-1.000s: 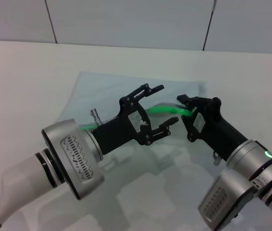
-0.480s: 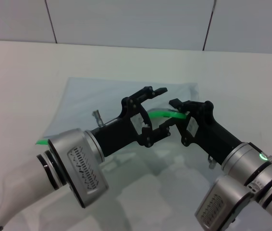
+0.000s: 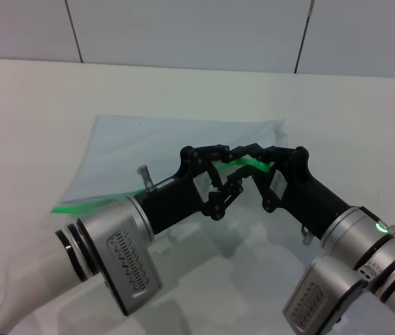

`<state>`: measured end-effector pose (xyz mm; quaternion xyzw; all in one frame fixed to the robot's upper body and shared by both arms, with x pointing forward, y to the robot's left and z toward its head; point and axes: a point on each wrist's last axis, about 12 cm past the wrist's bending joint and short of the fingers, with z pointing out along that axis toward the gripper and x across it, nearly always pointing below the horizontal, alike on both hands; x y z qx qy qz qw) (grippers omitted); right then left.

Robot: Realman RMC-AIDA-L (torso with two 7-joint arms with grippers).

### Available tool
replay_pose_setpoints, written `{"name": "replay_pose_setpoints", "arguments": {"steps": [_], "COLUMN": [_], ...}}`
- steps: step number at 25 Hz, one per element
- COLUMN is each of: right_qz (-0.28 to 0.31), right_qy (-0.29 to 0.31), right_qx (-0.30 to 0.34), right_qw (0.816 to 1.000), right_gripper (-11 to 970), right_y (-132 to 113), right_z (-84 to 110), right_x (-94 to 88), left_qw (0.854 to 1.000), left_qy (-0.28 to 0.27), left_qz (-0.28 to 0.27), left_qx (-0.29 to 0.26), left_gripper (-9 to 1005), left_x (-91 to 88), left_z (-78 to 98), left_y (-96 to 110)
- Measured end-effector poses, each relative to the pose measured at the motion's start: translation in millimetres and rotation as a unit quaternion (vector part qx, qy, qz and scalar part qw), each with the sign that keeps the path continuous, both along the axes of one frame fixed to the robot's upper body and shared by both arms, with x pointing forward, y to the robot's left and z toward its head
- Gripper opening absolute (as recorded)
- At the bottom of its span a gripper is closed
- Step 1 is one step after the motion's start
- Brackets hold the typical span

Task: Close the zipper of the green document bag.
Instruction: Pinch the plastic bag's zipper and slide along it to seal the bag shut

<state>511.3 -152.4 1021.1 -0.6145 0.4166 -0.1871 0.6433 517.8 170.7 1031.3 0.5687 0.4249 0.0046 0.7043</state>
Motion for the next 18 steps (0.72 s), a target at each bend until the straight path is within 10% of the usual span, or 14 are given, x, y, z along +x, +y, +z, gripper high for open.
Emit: {"name": "replay_pose_setpoints", "arguments": {"steps": [2,18], "right_qz": [0.001,0.015], "right_qy": [-0.001,-0.005], "right_qx": [-0.001,-0.012], "right_qw": [1.0,1.0], "right_gripper": [83,93], "right_y": [0.2,1.8], "right_z": [0.1,-1.4], "right_x": [0.1,-2.7], "left_qw": [1.0,1.0], "left_qy": [-0.001,0.001], "left_qz": [0.0,0.0], "left_qx": [0.0,0.02], "left_gripper": [311,200], "left_x": [-0.1,1.0], "left_z": [0.0,-3.4], "left_y": [0.0,-0.5]}}
